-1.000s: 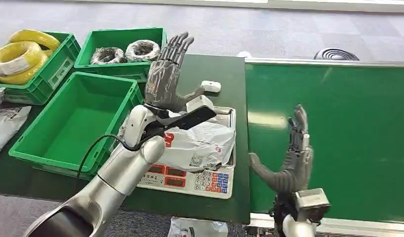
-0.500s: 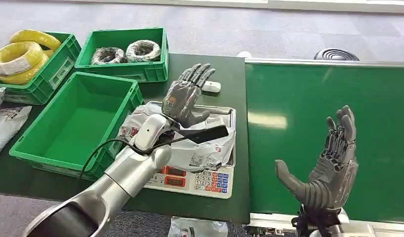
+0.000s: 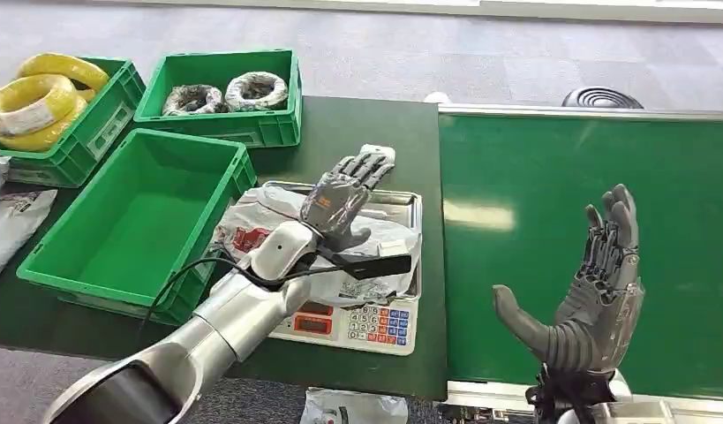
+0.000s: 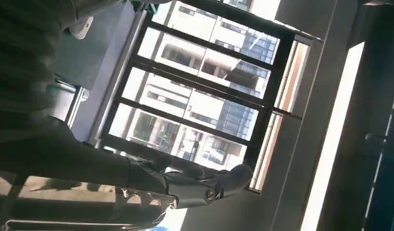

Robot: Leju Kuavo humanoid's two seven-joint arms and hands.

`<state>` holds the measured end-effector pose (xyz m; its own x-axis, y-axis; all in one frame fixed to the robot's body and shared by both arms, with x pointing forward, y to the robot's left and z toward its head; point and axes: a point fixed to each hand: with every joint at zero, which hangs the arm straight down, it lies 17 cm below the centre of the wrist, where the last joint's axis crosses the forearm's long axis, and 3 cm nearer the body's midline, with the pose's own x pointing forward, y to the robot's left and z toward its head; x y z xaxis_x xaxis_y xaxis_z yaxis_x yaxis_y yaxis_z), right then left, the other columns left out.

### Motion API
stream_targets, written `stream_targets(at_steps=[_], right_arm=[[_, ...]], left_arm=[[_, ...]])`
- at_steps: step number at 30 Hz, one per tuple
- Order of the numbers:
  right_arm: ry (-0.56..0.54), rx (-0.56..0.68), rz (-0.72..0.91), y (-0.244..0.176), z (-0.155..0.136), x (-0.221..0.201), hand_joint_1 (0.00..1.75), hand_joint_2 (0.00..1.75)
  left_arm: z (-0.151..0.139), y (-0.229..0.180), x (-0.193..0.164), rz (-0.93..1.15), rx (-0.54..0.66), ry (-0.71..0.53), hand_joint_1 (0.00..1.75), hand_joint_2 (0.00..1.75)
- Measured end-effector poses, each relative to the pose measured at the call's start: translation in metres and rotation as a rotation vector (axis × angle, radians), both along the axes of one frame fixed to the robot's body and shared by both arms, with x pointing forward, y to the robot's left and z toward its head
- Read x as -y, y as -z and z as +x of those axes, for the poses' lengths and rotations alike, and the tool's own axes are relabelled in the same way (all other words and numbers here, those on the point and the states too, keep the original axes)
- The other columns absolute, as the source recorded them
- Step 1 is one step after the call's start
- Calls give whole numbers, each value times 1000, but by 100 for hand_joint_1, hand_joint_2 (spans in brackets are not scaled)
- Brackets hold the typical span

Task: Moved the parcel from conveyor to table for the left to box.

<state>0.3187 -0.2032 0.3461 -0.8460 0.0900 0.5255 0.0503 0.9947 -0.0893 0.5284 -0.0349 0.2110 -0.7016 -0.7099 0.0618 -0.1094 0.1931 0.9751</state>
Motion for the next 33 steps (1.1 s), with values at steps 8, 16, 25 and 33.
stream_targets(at_steps=[8,16,25,33], right_arm=[[-11,9,-4,-3,1,-1,0,175],[-10,8,11,-3,2,2,0,175],[-14,-11,17,3,7,2,0,175],[-19,-15,19,4,11,1,0,175]], left_arm=[[2,41,-6,157,-83,-9,0,175],[5,61,-13,241,-133,-15,0,175],[6,78,-22,286,-172,-38,0,175],[7,86,-27,326,-200,-42,0,175]])
